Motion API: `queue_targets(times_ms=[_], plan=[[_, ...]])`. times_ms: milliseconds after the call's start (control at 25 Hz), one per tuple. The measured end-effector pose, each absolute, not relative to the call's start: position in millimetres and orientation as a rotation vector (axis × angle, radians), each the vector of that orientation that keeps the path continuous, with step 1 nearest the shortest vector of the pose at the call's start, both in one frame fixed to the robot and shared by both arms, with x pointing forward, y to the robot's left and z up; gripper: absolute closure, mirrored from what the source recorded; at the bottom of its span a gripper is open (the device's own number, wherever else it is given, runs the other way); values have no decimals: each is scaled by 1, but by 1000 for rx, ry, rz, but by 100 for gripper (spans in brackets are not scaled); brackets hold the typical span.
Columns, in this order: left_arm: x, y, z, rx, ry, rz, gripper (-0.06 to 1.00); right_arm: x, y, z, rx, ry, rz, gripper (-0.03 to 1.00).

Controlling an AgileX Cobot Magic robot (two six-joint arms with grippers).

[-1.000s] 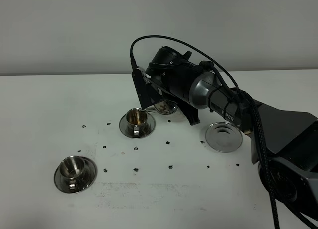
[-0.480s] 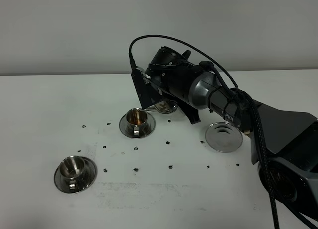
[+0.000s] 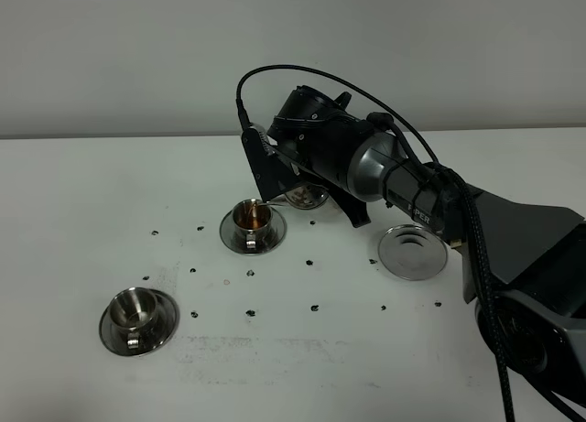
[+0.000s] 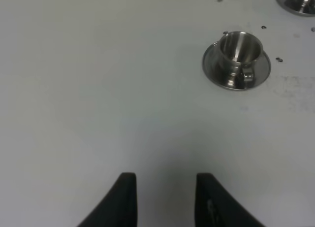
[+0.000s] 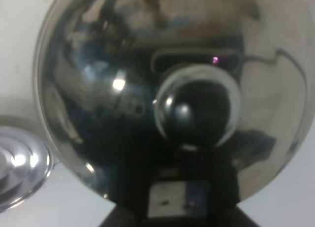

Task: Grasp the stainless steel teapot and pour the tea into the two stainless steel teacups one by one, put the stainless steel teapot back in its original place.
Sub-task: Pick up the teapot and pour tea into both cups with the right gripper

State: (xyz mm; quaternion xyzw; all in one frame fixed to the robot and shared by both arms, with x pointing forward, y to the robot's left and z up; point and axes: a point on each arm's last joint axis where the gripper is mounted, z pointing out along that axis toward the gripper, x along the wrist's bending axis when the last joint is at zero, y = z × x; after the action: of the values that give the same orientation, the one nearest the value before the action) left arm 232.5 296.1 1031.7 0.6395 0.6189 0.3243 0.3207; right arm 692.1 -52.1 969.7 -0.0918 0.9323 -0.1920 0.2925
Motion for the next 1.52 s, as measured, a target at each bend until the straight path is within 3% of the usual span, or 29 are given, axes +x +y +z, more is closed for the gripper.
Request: queue_targets(times_ms=[1520], plan=[[232, 297, 1032, 1680, 1632, 861, 64, 692, -48, 967, -291, 2453, -557, 79]])
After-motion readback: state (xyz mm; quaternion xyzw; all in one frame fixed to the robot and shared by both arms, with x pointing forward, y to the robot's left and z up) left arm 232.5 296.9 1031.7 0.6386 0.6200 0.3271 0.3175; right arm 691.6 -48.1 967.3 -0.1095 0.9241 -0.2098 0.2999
